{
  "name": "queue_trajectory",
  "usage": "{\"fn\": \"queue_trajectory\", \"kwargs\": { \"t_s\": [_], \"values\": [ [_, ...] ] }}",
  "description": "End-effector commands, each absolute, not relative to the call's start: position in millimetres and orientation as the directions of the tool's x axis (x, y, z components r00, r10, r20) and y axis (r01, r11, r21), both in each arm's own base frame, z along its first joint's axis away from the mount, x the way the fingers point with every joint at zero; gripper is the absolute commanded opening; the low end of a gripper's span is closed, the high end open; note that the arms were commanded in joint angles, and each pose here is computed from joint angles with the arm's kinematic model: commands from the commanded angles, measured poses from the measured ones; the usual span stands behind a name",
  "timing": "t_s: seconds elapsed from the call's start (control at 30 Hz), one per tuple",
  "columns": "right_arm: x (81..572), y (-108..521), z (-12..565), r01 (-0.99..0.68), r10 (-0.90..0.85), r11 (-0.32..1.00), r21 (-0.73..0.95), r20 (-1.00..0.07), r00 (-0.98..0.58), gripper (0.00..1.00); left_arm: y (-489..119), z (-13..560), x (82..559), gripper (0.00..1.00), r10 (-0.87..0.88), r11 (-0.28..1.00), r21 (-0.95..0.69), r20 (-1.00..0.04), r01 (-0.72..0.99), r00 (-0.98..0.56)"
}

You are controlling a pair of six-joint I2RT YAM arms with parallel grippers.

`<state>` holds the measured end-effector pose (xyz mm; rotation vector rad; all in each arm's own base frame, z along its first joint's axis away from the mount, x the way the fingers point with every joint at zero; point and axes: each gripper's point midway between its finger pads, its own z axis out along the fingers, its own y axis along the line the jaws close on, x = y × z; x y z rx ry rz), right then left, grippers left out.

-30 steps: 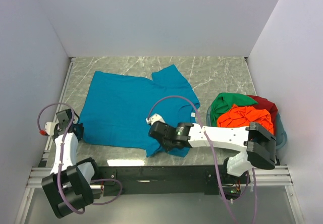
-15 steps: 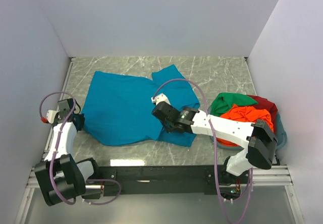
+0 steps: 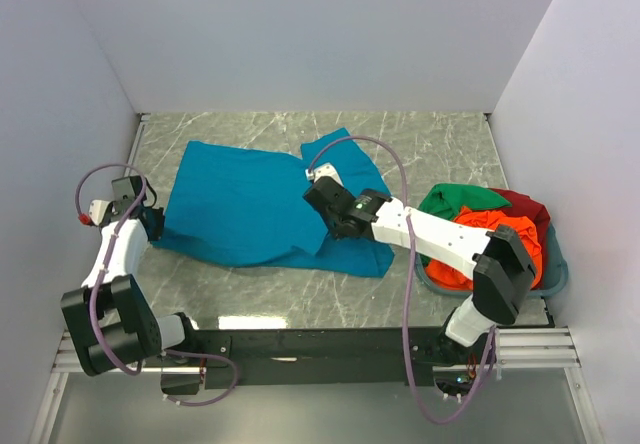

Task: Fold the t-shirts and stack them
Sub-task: Fold the tshirt

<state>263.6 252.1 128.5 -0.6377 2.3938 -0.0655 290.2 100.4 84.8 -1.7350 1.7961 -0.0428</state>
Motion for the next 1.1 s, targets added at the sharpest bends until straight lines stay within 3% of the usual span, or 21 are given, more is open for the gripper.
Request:
{"fn": "queue_trajectory", "kwargs": {
  "t_s": [0.0,1.07],
  "values": [
    [284,246,145,-0.387,-0.442,0.893,-0.229,-0.612,-0.656,0.00,109,101,309,0.01,-0.893,0.154,-0.469,-0.442,-0.870,0.081],
    [351,235,112,-0.290,-0.341,0.940,-0.181,-0.556,-0.758,0.00,119,80,377,0.04,-0.878,0.260,-0.449,-0.478,-0.855,-0.016]
  ]
}}
